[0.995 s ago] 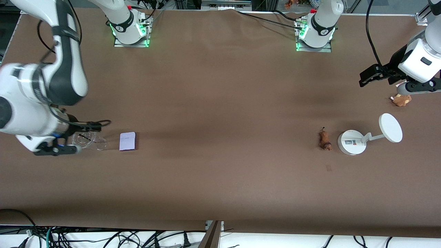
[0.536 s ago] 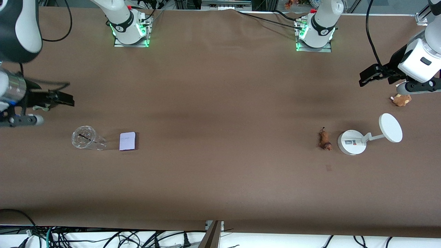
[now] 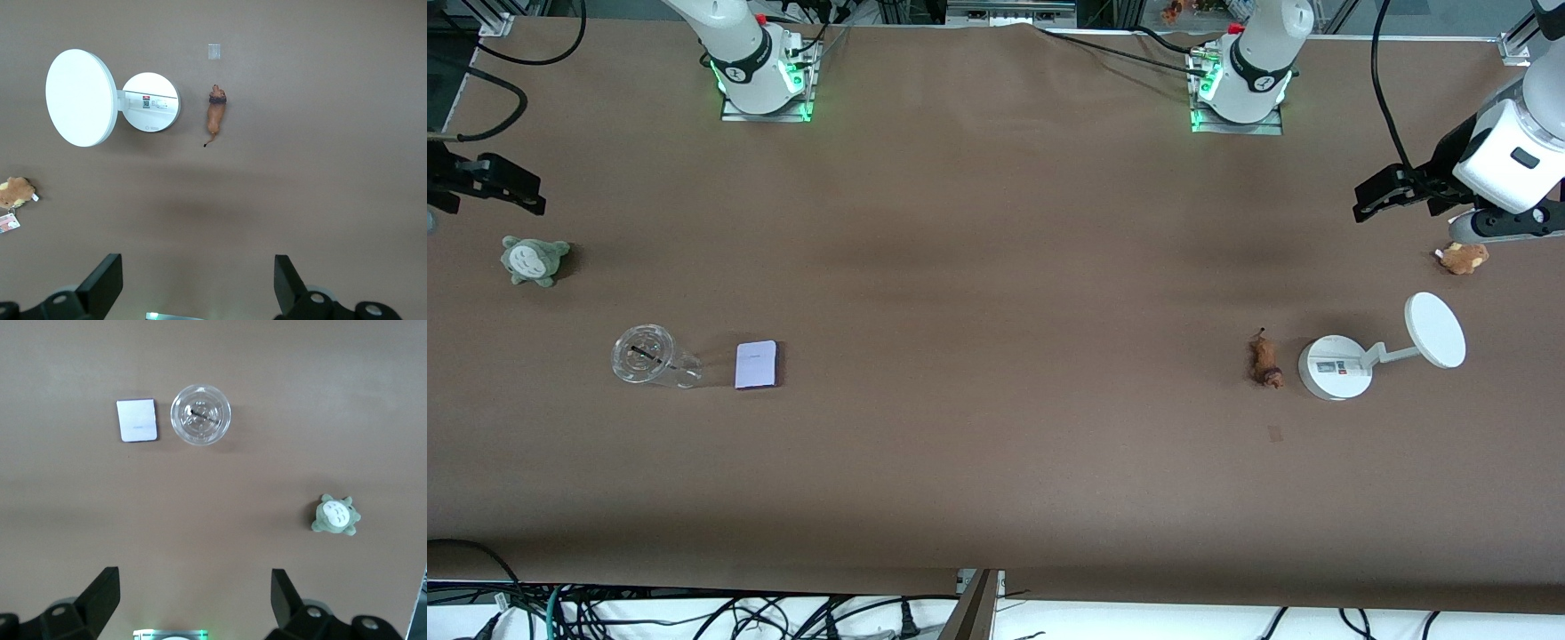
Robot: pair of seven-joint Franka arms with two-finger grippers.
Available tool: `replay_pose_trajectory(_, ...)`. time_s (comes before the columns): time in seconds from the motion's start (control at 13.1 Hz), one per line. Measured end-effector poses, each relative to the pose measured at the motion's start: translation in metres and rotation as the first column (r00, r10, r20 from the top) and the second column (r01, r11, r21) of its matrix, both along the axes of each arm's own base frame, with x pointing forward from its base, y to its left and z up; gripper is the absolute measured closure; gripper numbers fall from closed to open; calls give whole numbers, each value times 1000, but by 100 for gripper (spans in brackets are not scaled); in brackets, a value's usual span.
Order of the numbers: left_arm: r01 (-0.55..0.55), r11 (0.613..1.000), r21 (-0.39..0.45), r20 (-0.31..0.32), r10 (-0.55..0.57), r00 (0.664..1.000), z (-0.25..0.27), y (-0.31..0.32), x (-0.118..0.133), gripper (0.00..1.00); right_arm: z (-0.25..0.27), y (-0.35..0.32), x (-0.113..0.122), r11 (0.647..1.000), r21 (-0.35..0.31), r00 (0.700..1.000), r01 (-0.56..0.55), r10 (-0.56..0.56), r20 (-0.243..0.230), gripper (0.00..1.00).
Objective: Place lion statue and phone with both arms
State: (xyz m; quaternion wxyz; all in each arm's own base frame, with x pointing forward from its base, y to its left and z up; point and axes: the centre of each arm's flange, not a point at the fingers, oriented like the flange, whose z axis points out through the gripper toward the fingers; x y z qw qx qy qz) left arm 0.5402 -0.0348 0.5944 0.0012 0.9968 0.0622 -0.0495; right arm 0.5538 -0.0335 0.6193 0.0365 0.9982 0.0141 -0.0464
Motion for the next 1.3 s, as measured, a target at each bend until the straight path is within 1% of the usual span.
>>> replay_pose_trajectory(0.15,0,1000,0,0,0,1000,0,0,0,0,2,3,-5,1000,6,1000,1,0,-14,0)
replay_pose_trajectory(0.23,-1,1000,0,0,1,1000,0,0,0,0,2,7,-8,1000,10,1000,14,-13,-23,0)
replay_pose_trajectory(0.38,-1,1000,0,-1,1,1000,0,0,0,0,1,18,-12,998,37,998,58,-57,-33,0)
replay_pose_trajectory(0.69,-1,1000,0,-1,1,1000,0,0,0,0,0,15,-11,996,44,996,79,-77,-39,0)
replay_pose_trajectory(1.3,-1,1000,0,-1,1,1000,0,0,0,0,-1,14,-9,996,44,996,81,-79,-45,0)
